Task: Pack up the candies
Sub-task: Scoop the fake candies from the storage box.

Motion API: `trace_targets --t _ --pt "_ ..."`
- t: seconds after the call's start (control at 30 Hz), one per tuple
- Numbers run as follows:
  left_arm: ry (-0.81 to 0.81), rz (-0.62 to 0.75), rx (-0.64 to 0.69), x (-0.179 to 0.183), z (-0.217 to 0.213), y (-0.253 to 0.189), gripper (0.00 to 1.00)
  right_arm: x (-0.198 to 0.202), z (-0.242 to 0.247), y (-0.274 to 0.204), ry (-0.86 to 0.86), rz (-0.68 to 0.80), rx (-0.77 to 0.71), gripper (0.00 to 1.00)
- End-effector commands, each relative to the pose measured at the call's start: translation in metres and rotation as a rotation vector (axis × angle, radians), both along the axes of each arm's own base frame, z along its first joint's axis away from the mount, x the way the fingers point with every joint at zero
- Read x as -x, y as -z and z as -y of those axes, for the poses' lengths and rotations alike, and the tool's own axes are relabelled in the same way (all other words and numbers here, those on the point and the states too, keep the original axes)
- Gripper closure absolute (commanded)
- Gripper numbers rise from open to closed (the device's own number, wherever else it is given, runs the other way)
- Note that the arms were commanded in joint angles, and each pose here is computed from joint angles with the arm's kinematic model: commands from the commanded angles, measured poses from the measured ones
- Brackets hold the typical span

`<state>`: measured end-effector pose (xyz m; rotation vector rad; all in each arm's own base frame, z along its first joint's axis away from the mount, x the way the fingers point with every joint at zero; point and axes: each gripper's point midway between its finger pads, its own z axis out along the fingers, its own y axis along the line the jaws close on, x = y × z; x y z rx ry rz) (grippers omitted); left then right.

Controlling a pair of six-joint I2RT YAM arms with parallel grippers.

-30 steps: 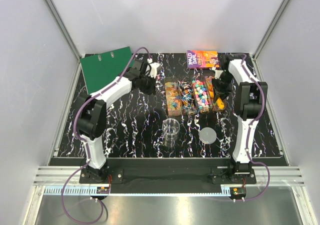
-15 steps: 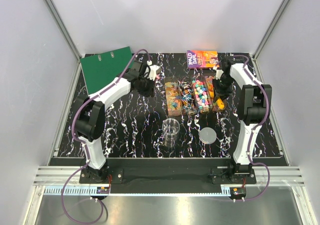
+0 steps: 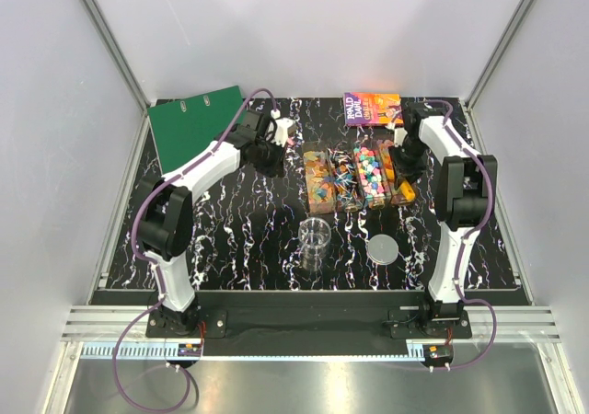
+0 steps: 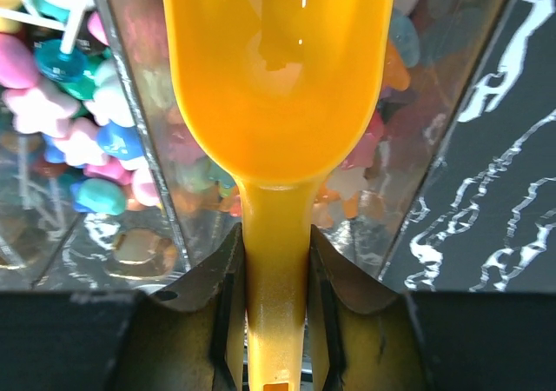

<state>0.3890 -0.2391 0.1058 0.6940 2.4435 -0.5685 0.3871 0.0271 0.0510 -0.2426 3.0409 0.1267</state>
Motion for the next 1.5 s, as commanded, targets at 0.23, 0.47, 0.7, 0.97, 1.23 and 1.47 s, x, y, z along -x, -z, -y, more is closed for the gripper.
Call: trace_targets --t 0.23,0.47,0.7,0.97,1.23,1.47 --pt "0.030 0.006 0.064 -0.007 0.016 -0.012 1.00 0.009 0.013 -0.010 -0.059 0.010 0.123 1.00" --pt "0.034 0.002 0.063 -0.008 0.017 -0.014 1.00 0.018 0.004 0.016 -0.006 -0.001 0.087 1.00" --pt "0.026 -0.022 0.049 -0.001 0.013 -0.010 1.00 -0.015 0.000 0.034 0.015 0.045 0.082 1.00" --pt "0.015 -0.028 0.023 0.006 0.007 -0.006 1.00 -0.038 -0.001 0.054 -0.002 0.060 0.083 1.00" --pt "0.016 -0.025 -0.002 0.011 0.001 -0.002 1.00 -0.009 -0.005 0.058 0.011 0.090 0.048 1.00" --pt "0.032 -0.005 -0.023 0.011 -0.002 -0.004 1.00 -0.021 -0.007 0.055 0.055 0.257 0.027 1.00"
